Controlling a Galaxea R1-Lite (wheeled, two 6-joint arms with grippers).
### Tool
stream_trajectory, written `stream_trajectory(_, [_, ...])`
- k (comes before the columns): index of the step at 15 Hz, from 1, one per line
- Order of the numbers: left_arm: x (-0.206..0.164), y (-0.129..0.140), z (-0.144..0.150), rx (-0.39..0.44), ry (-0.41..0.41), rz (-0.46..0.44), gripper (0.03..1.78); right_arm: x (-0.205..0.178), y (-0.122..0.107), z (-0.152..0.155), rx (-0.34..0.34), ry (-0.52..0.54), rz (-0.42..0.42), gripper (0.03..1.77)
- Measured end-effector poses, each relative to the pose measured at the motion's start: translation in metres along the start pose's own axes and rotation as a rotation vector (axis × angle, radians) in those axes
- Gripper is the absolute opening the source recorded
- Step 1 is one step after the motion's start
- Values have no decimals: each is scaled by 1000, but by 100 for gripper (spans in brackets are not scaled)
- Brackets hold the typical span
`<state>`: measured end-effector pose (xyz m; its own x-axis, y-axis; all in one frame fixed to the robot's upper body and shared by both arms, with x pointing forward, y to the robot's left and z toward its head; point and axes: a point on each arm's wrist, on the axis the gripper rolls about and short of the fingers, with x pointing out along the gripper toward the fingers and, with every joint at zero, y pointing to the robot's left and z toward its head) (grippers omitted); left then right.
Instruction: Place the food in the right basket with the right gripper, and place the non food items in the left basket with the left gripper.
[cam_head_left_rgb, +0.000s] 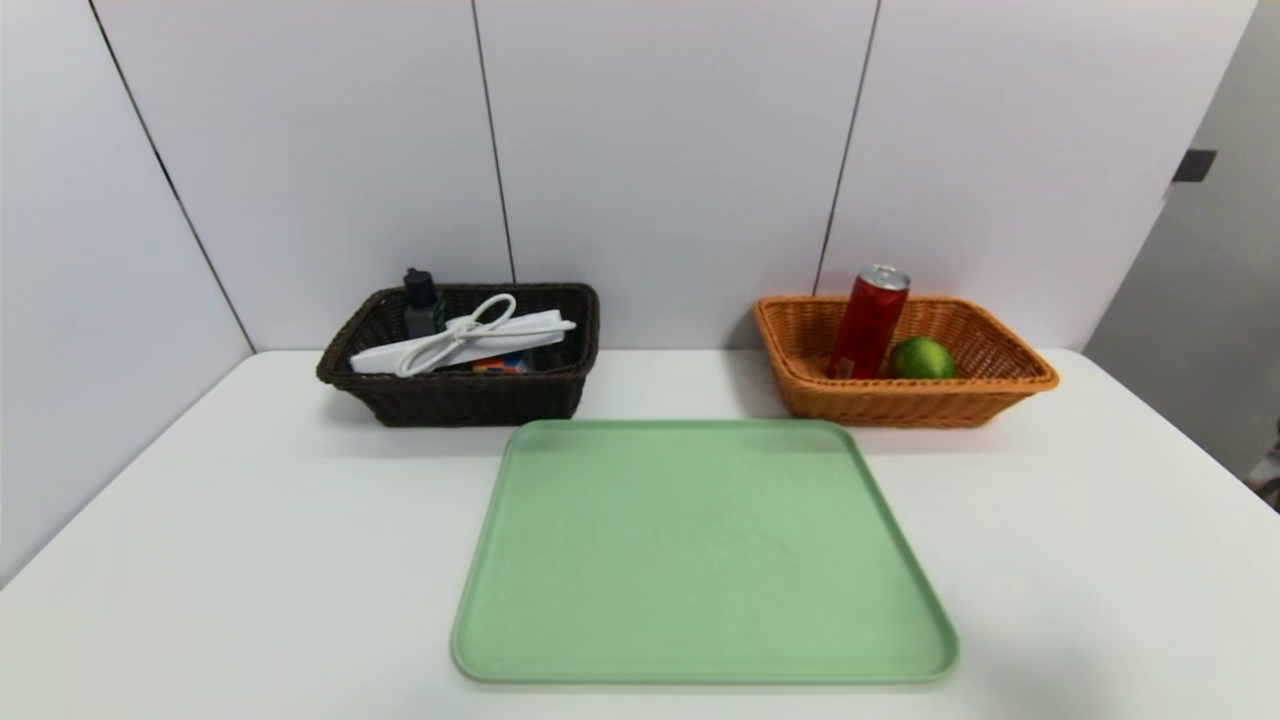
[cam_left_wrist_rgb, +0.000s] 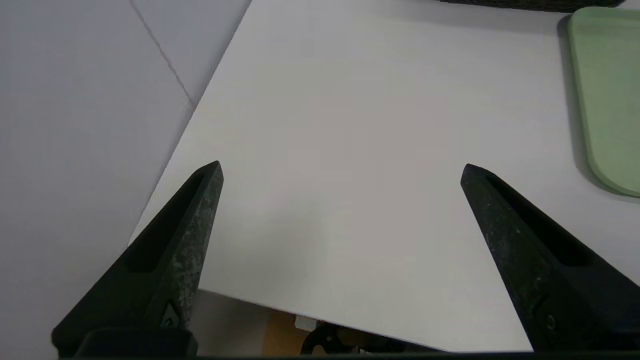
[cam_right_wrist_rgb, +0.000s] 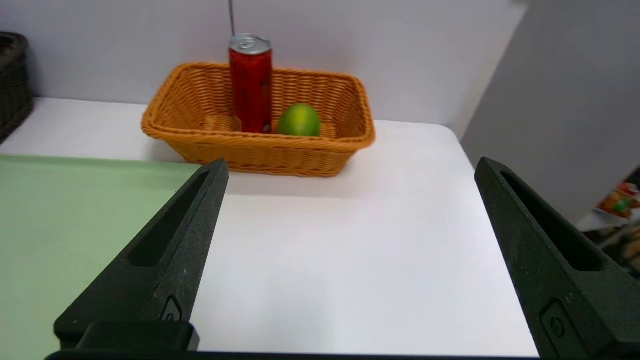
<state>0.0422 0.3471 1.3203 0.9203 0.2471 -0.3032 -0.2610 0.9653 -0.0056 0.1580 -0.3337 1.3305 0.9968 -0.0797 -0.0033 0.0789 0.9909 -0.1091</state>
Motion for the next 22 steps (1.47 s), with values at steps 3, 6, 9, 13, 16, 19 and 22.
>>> stream_trajectory(3, [-3,2,-17,-14,-19,-2,169,-26,-4,-28,5,-14,-67,170])
stream_trajectory(6, [-5,2,-21,-22,-27,-27,169,-44,-6,-48,5,-36,-137,170])
stream_trajectory(9, [-4,2,-25,-49,-19,-26,169,-59,-6,-64,11,-54,-176,170])
stream_trajectory(13, [-8,3,-22,-101,-35,-13,169,-78,-3,-96,46,-23,-142,170])
stream_trajectory(16, [-14,-2,-24,-75,-50,6,169,-91,0,-117,65,3,-41,170])
stream_trajectory(19, [-13,-6,-38,-30,-23,-48,169,-91,3,-130,16,-57,16,170])
stream_trajectory(22, [0,-6,-68,51,-20,-55,169,-89,6,-141,-62,-72,93,170])
